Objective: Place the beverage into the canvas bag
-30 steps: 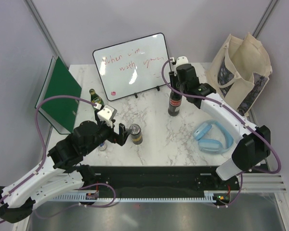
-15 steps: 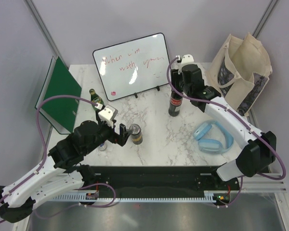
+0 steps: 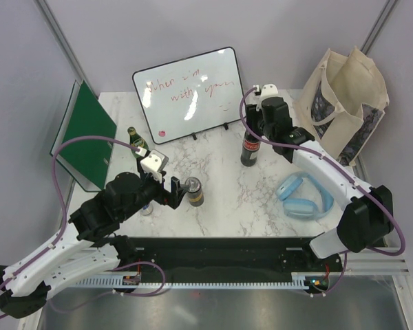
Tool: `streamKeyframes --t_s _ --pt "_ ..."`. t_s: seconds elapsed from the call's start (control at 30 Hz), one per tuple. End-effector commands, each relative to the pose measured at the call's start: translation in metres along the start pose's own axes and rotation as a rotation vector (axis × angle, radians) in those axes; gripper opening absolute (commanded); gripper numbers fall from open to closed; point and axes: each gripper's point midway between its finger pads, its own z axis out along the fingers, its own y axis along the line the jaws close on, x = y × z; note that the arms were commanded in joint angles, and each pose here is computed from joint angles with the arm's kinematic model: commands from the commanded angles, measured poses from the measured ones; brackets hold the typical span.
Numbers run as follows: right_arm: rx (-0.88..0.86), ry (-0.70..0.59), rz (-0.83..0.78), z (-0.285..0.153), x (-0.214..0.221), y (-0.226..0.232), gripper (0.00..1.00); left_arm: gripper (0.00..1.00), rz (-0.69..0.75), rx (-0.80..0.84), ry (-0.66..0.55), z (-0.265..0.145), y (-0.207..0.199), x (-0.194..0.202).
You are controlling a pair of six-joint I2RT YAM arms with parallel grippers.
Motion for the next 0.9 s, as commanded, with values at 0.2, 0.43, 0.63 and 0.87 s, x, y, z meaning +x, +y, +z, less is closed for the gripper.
streamKeyframes --t_s 0.2,0.43,0.63,0.87 --pt "-0.039 -0.059 0.021 0.008 -0.008 0.007 0.5 1.0 0.012 0.009 -0.038 0.002 -0.002 -0.011" --pt "-0.013 -0.096 0.04 -0.002 -0.021 0.002 0.05 1.0 0.013 0.007 -0.037 0.002 -0.001 -0.01" --pt "0.023 -0.085 0.039 -0.014 -0.054 -0.008 0.0 1.0 0.012 0.017 -0.038 0.002 -0.003 -0.011" --pt "0.047 -0.157 0.026 -0.033 -0.105 -0.031 0.0 1.0 0.01 0.017 -0.046 0.0 -0.003 -0.013"
